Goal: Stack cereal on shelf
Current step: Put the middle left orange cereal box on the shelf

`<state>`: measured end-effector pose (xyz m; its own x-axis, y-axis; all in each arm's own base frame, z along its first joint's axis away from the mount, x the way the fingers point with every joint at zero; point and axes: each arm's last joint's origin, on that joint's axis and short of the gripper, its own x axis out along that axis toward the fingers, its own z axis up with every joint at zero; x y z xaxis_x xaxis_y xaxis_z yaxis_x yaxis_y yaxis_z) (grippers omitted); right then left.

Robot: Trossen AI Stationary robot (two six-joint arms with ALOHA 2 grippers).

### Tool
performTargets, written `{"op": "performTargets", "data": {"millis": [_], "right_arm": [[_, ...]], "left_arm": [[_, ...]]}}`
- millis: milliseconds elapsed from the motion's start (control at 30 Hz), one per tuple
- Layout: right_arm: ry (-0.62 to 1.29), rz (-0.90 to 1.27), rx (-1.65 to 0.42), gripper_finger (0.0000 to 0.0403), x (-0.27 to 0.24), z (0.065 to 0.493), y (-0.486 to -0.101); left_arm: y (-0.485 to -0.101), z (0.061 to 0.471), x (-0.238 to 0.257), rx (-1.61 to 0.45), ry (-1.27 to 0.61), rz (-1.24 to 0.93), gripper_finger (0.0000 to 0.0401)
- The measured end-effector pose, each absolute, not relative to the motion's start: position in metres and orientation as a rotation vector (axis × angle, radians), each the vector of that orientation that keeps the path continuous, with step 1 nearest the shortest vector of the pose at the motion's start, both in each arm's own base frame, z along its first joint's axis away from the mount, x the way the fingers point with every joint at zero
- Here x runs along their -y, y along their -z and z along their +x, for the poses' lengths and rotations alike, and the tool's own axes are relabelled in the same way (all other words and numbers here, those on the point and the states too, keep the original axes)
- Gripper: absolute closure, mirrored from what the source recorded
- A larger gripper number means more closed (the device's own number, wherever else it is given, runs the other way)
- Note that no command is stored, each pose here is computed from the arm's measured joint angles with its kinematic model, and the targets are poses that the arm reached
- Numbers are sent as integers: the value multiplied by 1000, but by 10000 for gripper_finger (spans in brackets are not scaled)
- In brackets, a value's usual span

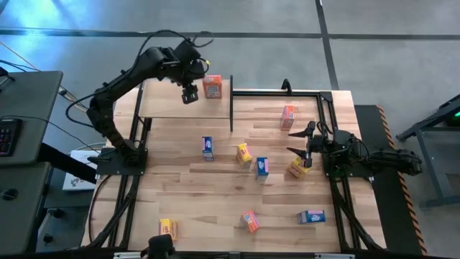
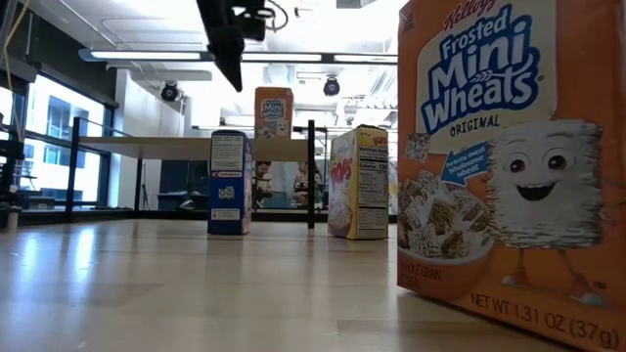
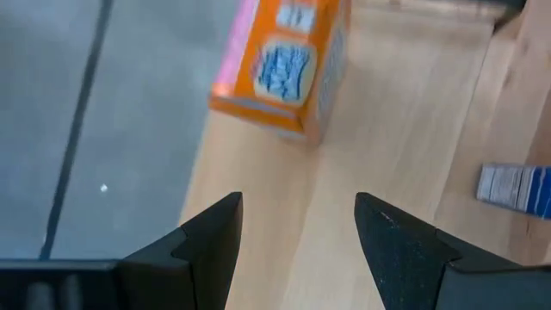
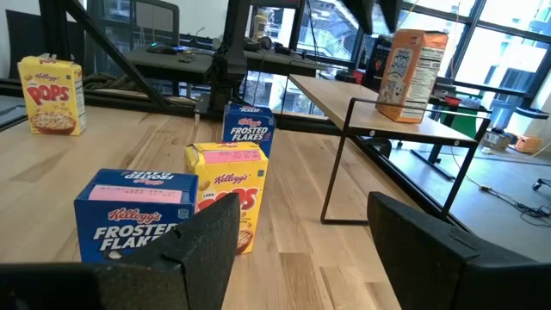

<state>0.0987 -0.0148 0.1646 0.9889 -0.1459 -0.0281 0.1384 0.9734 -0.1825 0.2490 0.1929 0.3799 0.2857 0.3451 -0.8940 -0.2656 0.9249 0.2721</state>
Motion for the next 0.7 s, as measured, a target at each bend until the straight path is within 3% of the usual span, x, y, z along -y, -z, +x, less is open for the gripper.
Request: {"op": "performTargets", "data": {"millis": [233, 700], "right_arm": [[143, -181, -42, 155, 15, 99, -164], [143, -182, -42, 155, 15, 99, -165]], "left_arm": [[-353, 249, -199, -1266, -389, 37, 185], [-333, 222, -194, -1072, -416, -7, 185]]}}
